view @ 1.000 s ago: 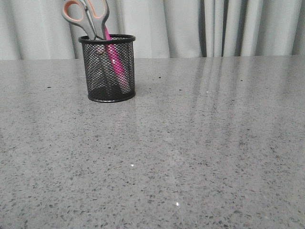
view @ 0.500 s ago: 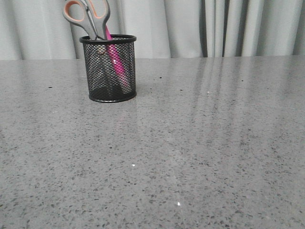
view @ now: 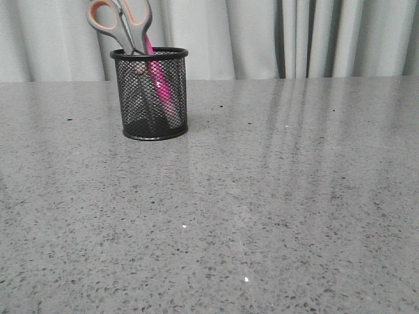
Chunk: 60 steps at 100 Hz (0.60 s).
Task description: Put pen and scissors into bin
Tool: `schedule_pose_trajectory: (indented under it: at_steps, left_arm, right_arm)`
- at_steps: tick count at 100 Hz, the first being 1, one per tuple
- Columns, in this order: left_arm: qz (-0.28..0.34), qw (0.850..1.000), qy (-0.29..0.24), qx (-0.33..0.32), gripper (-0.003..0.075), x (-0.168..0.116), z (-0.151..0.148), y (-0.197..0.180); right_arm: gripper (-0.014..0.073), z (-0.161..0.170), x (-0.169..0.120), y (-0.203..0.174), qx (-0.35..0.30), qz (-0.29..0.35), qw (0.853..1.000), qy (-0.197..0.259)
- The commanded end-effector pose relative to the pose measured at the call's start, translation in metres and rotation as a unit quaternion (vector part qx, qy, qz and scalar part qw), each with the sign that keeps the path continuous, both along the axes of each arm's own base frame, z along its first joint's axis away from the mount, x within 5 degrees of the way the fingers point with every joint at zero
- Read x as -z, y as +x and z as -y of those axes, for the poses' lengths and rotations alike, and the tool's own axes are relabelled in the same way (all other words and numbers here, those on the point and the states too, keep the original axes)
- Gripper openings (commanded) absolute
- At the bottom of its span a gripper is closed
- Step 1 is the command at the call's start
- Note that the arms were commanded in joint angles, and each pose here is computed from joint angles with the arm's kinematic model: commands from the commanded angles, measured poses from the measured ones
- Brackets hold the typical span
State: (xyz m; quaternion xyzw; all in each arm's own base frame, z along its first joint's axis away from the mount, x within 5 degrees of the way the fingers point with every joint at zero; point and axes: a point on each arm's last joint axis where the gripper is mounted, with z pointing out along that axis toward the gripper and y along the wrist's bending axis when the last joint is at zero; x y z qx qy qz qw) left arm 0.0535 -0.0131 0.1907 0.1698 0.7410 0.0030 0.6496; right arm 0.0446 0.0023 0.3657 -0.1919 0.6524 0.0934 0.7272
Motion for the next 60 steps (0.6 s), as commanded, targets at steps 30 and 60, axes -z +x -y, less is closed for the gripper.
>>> schedule_pose_trajectory:
  at_steps: [30, 60]
  left_arm:
    - [-0.011, 0.996, -0.081, -0.026, -0.0019, 0.011, -0.002, 0.0]
    - [-0.039, 0.997, -0.065, -0.026, -0.0019, 0.017, -0.002, -0.001]
  right_arm:
    - [-0.0058, -0.002, -0.01, -0.002, -0.011, 0.032, 0.999, 0.001]
    - [-0.0058, -0.002, -0.01, -0.002, -0.011, 0.032, 0.999, 0.001]
